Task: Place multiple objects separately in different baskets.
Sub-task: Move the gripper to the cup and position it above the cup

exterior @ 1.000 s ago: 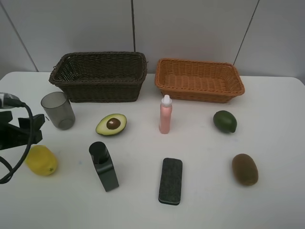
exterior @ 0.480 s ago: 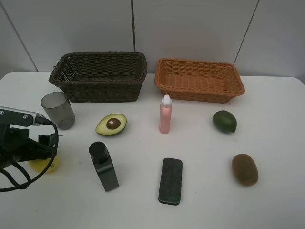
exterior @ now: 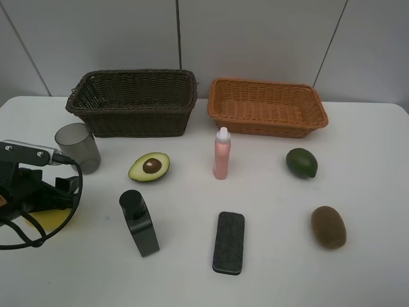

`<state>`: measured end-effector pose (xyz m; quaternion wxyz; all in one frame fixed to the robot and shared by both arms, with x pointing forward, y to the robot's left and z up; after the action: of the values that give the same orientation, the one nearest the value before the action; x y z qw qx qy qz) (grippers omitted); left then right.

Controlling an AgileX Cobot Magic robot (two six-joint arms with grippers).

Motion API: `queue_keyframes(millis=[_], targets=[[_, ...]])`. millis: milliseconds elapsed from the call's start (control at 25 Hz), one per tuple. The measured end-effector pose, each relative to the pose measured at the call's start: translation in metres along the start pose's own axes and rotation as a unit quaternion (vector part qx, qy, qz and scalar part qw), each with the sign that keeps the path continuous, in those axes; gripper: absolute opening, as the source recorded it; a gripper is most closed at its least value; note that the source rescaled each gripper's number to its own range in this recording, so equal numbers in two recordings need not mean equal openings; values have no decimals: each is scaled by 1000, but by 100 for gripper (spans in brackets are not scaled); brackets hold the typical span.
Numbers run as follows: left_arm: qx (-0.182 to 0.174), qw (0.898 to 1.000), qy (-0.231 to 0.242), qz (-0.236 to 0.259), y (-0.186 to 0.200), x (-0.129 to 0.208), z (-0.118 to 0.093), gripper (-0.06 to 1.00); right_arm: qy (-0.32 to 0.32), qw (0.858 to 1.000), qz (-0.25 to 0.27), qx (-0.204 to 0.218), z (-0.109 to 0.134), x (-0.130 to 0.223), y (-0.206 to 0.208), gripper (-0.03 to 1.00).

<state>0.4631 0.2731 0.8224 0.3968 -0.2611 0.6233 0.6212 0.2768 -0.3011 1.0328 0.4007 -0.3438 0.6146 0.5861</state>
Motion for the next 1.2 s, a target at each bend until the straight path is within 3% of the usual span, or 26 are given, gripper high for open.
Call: queue_keyframes(millis=[760, 1200], targets=[[-10, 995, -4, -99, -41, -58, 4, 83, 0, 1000, 0, -1, 0, 0, 0, 100], [-9, 995, -5, -97, -72, -60, 3, 83, 0, 1000, 0, -1, 0, 0, 0, 100]])
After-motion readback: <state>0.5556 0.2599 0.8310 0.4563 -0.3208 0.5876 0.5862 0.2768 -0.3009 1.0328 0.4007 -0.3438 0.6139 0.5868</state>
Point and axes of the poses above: a point on each arm's last joint axis where the gripper is mounted, y pointing back along that axis away from the gripper, z along the wrist's bending axis when the last joint is at zero, x = y × z, the point moved 5 cm from there along -y, pointing out along that axis toward the gripper, and after that the axes turned 1 degree about -y, right-handed, at the moved point
